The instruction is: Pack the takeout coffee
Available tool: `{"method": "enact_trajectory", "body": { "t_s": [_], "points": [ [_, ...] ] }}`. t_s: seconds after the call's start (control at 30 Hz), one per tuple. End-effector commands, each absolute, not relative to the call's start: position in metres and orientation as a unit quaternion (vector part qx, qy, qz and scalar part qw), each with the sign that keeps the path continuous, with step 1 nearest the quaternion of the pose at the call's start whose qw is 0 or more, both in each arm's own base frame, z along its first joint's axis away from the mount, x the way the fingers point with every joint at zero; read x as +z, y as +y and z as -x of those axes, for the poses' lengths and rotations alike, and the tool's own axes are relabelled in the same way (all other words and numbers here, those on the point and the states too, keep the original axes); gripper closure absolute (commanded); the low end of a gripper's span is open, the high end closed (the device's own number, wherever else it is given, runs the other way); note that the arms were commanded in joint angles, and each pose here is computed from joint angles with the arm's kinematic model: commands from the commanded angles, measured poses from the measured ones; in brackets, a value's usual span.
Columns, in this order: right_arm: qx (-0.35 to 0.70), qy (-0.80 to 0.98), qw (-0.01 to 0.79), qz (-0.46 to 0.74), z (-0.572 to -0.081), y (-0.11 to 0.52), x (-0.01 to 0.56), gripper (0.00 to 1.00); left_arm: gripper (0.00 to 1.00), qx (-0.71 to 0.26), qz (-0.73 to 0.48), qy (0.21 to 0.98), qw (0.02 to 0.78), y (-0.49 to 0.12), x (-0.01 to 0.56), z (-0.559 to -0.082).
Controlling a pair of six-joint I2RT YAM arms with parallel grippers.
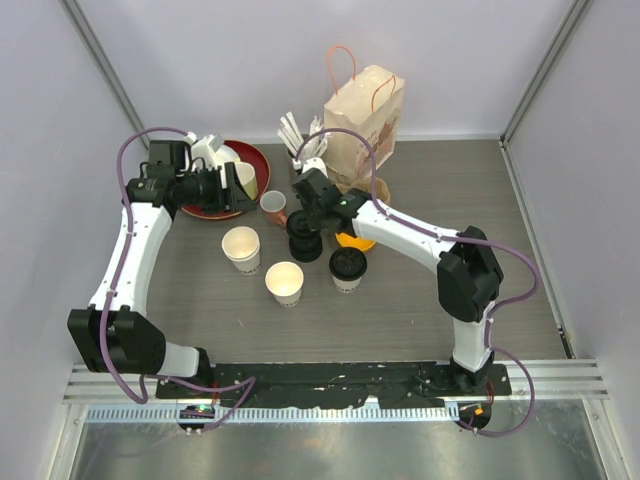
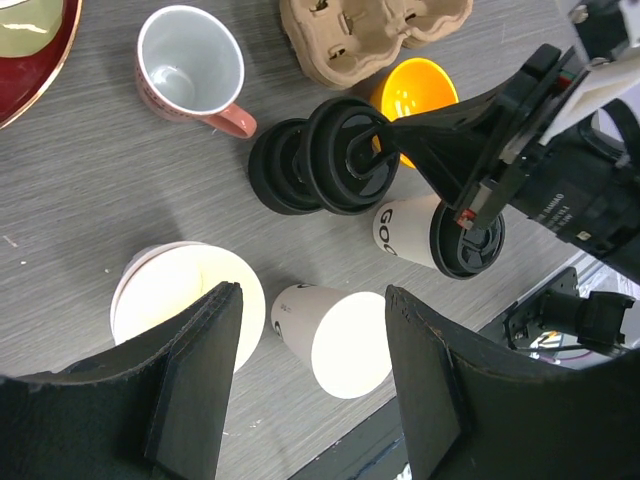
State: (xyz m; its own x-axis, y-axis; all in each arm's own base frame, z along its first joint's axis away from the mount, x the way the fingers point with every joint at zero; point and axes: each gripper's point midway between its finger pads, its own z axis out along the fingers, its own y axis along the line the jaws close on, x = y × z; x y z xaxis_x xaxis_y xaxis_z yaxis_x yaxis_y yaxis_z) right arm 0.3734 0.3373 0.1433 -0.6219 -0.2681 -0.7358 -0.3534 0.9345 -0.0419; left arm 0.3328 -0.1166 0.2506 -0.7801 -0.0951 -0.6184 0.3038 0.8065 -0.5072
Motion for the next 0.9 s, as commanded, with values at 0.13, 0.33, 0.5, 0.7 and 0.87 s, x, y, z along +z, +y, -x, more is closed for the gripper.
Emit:
{"method": "enact_trajectory", "body": {
  "t_s": [0.13, 0.33, 0.5, 0.7, 0.87],
  "points": [
    [0.139, 0.858, 0.445, 0.217, -0.349, 0.359, 0.228, 0.99, 0.37, -0.292, -0.082, 0.880, 0.365, -0.110, 0.276, -0.335],
    [0.150, 0.829, 0.436, 0.317, -0.299, 0.378, 0.251, 0.99, 0.37, -0.289, -0.089, 0.881, 0.365, -0.109, 0.282, -0.330],
    [0.131, 0.819, 0.399, 0.392, -0.254, 0.392, 0.233, 0.99, 0.37, -0.265, -0.108, 0.891, 0.352, -0.101, 0.275, -0.317],
    [0.099, 0.825, 0.366, 0.418, -0.238, 0.394, 0.203, 0.99, 0.36, -0.231, -0.100, 0.901, 0.354, -0.087, 0.266, -0.315],
    [0.076, 0.831, 0.361, 0.415, -0.238, 0.394, 0.189, 0.99, 0.37, -0.225, -0.100, 0.902, 0.354, -0.085, 0.263, -0.315]
  ]
}}
